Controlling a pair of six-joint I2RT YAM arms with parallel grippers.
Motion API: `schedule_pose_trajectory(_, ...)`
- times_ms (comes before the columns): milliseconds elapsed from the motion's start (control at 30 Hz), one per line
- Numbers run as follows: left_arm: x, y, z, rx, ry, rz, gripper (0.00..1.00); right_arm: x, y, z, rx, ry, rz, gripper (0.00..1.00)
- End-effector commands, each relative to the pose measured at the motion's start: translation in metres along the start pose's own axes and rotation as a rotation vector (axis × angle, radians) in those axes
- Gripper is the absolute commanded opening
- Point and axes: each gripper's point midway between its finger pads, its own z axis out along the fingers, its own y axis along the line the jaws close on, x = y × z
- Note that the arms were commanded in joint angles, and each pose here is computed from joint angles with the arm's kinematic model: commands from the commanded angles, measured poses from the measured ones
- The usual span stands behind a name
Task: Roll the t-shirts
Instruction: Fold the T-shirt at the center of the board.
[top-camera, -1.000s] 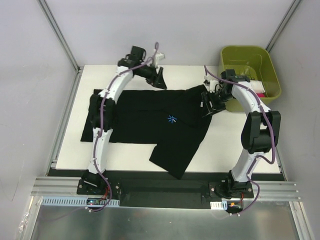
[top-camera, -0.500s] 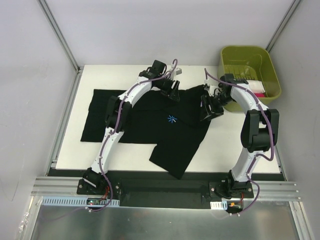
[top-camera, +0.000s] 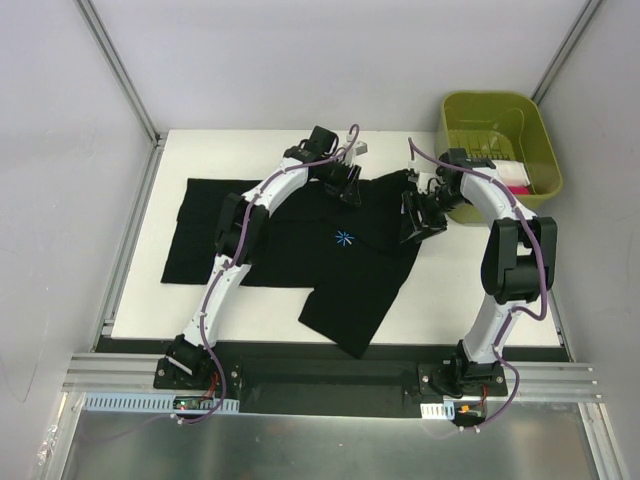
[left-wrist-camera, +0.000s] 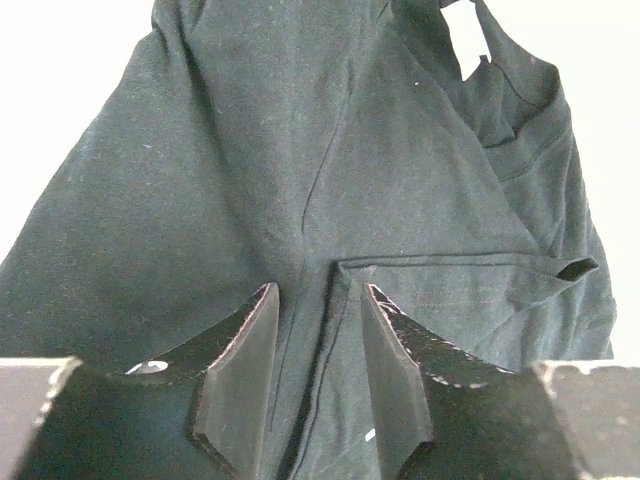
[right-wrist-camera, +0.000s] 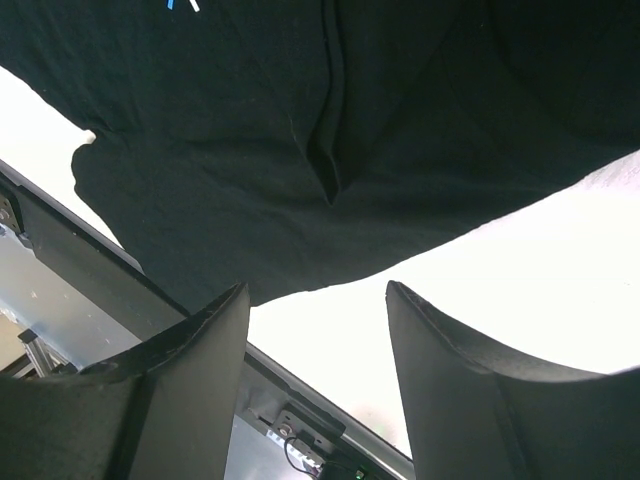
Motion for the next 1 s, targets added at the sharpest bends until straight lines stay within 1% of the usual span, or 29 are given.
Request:
schedule_pose_trajectory(0,-0.04,-0.037,-0.023,0.045,-0.081,0.072,0.4,-0.005,0.002,-0.004,-0.014,-0.012,0.014,0.6)
schedule_pose_trajectory(33,-0.037,-0.037,-0.022,0.051,-0.076,0.068,0.42,-0.007,0.003,-0.003,-0.014,-0.013,0.01,0.6)
schedule_pose_trajectory(67,-0.034,-0.035,-0.02,0.053,-0.069,0.061,0.47,-0.007,0.002,-0.002,-0.015,-0.009,0.012,0.6)
schedule_pose_trajectory(200,-0.018,-0.028,-0.011,0.053,-0.036,0.021,0.53,-0.008,0.002,-0.003,-0.013,-0.005,0.013,0.62)
schedule_pose_trajectory(267,-0.012,-0.026,-0.007,0.058,-0.024,0.007,0.52,-0.008,0.002,-0.003,-0.013,-0.007,0.012,0.63)
schedule_pose_trajectory(433,-0.007,-0.031,-0.002,0.087,-0.011,0.001,0.38,-0.007,0.001,-0.001,-0.016,0.0,0.015,0.63)
schedule_pose_trajectory(500,-0.01,-0.026,-0.003,0.036,-0.016,0.003,0.41,-0.006,0.0,0.0,-0.016,0.004,0.017,0.63)
schedule_pose_trajectory(533,-0.015,-0.027,-0.006,0.015,-0.025,0.006,0.46,-0.007,0.0,0.0,-0.016,0.003,0.016,0.63)
schedule_pose_trajectory(600,-0.02,-0.022,-0.012,-0.036,-0.036,0.01,0.47,-0.007,0.0,0.0,-0.017,0.001,0.015,0.63)
schedule_pose_trajectory(667,-0.03,-0.023,-0.024,-0.076,-0.057,0.021,0.51,-0.009,0.0,-0.001,-0.015,-0.003,0.013,0.63)
schedule_pose_trajectory(767,-0.042,-0.022,-0.043,-0.14,-0.084,0.03,0.52,-0.01,0.001,-0.003,-0.01,-0.01,0.007,0.63)
schedule_pose_trajectory(833,-0.054,-0.033,-0.058,-0.141,-0.115,0.054,0.52,-0.01,0.001,-0.004,-0.01,-0.011,0.006,0.63)
schedule_pose_trajectory(967,-0.05,-0.054,-0.066,-0.066,-0.113,0.057,0.51,-0.008,0.001,-0.004,-0.007,-0.01,0.002,0.63)
